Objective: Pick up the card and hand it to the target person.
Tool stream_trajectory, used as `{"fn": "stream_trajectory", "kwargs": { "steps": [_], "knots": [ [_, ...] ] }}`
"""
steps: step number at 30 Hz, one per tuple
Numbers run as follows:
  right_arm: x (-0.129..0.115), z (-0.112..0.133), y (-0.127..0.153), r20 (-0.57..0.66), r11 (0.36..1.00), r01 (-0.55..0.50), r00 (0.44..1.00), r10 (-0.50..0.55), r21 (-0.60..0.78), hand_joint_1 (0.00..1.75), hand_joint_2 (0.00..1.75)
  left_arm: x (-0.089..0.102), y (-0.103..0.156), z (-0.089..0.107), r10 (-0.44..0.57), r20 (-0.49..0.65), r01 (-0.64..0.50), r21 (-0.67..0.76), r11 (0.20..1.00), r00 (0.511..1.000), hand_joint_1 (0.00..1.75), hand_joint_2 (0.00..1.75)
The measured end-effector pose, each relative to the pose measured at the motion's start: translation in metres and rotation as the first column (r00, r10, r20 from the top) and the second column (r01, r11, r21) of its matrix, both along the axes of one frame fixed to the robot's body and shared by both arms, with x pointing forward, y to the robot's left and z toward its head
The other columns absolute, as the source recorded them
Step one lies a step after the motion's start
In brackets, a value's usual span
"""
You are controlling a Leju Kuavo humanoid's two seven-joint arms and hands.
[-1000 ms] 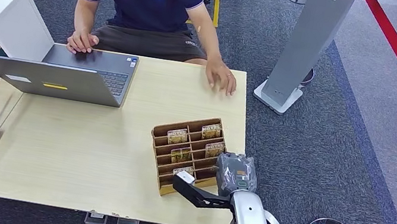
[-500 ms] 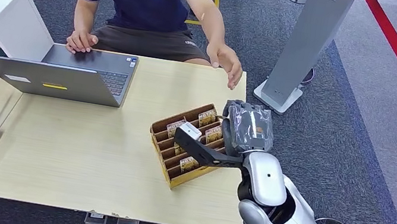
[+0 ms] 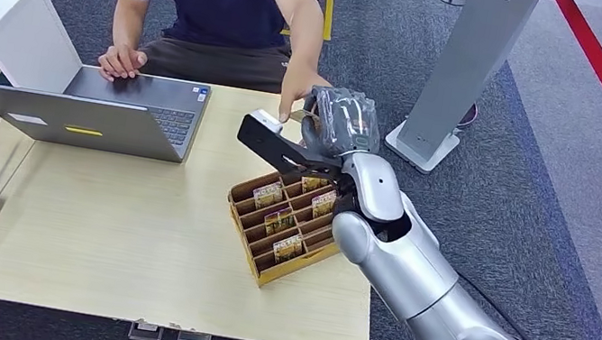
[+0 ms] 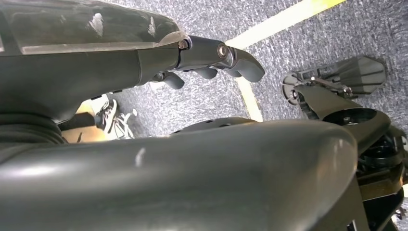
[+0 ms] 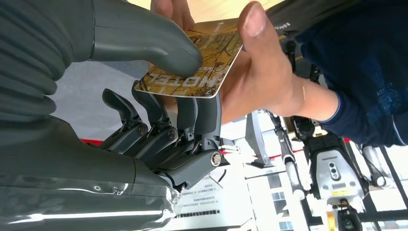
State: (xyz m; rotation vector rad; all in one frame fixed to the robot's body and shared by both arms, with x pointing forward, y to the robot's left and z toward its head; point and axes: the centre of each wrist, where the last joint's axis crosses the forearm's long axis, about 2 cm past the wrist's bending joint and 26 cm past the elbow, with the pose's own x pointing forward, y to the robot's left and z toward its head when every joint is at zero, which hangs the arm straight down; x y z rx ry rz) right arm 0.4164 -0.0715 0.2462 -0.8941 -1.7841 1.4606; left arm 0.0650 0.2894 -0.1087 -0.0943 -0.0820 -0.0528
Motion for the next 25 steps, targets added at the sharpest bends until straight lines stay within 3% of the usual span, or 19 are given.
{"fn": "stream_trajectory", "kwargs": {
  "steps": [6,10,19,25],
  "knots": [
    [-0.002,-0.005,0.000,-0.002,1.000,0.000,1.000,0.000,-0.022,1.59,1.75,0.000,0.000,0.000,-0.013,-0.015,0.013,-0.012,1.000,1.000,0.00,0.00],
    [-0.002,-0.003,-0.002,0.009,1.000,0.003,1.000,-0.003,-0.020,0.00,1.75,0.000,-0.003,0.000,-0.023,0.000,0.023,-0.017,1.000,1.000,0.00,0.00],
    [-0.011,0.019,-0.024,0.108,0.994,0.021,0.994,-0.032,0.105,0.00,1.75,0.000,-0.006,0.000,-0.012,0.010,0.012,-0.016,1.000,1.000,0.00,0.00],
    [-0.031,0.035,-0.057,0.171,0.972,0.017,0.983,-0.059,0.233,0.00,1.75,-0.001,-0.006,0.000,0.019,-0.008,-0.019,-0.020,1.000,1.000,0.00,0.00]
  ]
}}
